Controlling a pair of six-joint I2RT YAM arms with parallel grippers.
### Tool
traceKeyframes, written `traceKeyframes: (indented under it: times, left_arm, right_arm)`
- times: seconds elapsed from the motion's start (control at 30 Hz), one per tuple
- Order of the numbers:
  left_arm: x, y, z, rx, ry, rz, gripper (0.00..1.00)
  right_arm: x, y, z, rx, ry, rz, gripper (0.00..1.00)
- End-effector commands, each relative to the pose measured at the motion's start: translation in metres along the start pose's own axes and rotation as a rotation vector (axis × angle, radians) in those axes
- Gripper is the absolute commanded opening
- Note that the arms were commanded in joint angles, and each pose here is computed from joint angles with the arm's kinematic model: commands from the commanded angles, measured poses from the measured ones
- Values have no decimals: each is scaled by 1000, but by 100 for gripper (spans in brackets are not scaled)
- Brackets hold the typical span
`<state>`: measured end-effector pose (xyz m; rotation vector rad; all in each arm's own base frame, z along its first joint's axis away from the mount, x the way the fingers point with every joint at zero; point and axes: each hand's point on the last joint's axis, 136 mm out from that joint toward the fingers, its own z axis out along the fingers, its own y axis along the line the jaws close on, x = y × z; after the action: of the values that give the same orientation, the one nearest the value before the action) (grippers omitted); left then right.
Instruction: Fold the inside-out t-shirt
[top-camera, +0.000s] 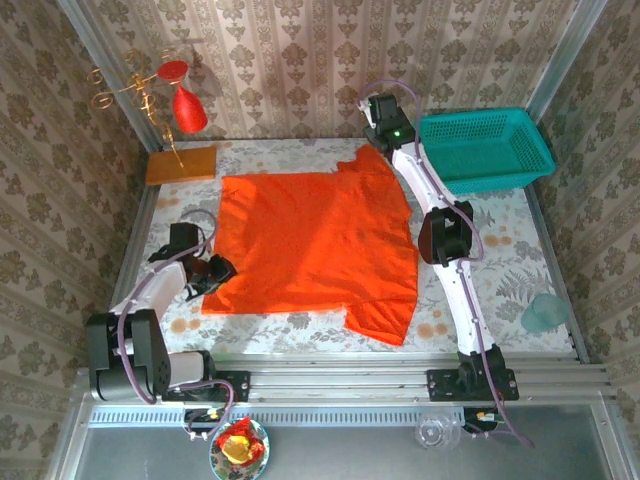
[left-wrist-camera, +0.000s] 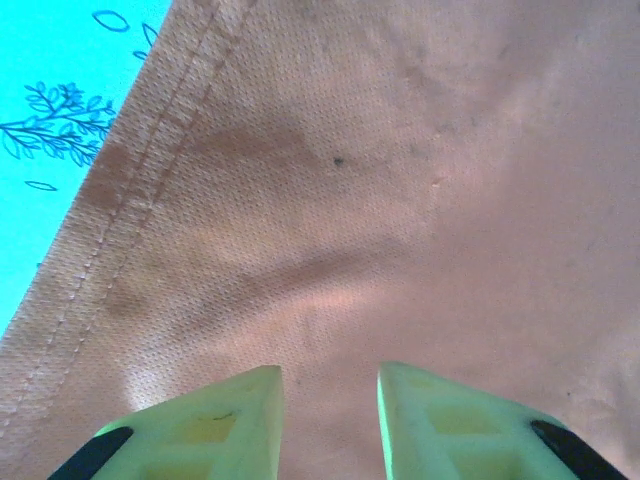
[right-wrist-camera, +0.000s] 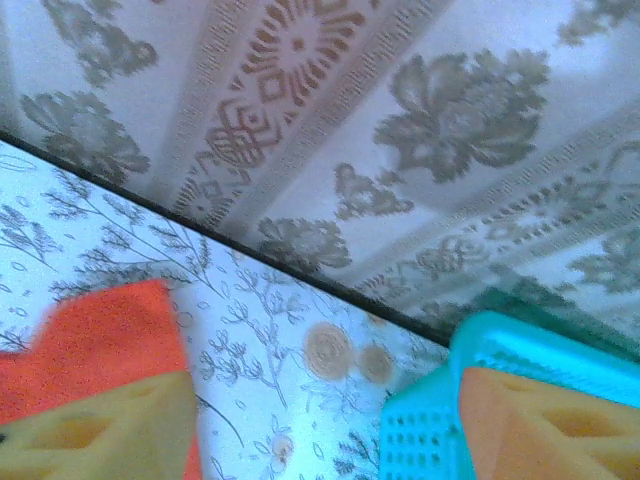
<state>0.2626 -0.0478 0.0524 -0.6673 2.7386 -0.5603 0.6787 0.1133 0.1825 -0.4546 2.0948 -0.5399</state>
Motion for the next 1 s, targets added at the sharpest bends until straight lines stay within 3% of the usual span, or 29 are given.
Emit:
traceKeyframes:
  times: [0.0,0.17,0.37,0.5,0.7,0.8,0.97]
  left_arm:
    - [-3,1,-8,-19,-2,34,32]
    - [-6,-6,-2,13,10,50,33]
    - [-15,-21,3,50,1,103,33]
    - [-22,-23,0,36,-24,108,33]
    - [-31,-34,-11,46,-76,144,33]
    - [-30,-42,-13,58,-80,160,33]
    - [-27,-57,-12,82,-75,190,33]
  right_arm:
    - [-11,-18,-46,23,29,69,74]
    - [11,23,-94,-237,93,283,74]
    - [44,76,-151,-613,249,712,69]
    - [73,114,-180,-796,384,891,66]
    - [144,146,-219,-848,606,945,67]
    - [177,154,-241,-861,675,962,75]
    - [234,148,-242,-734,744,939,79]
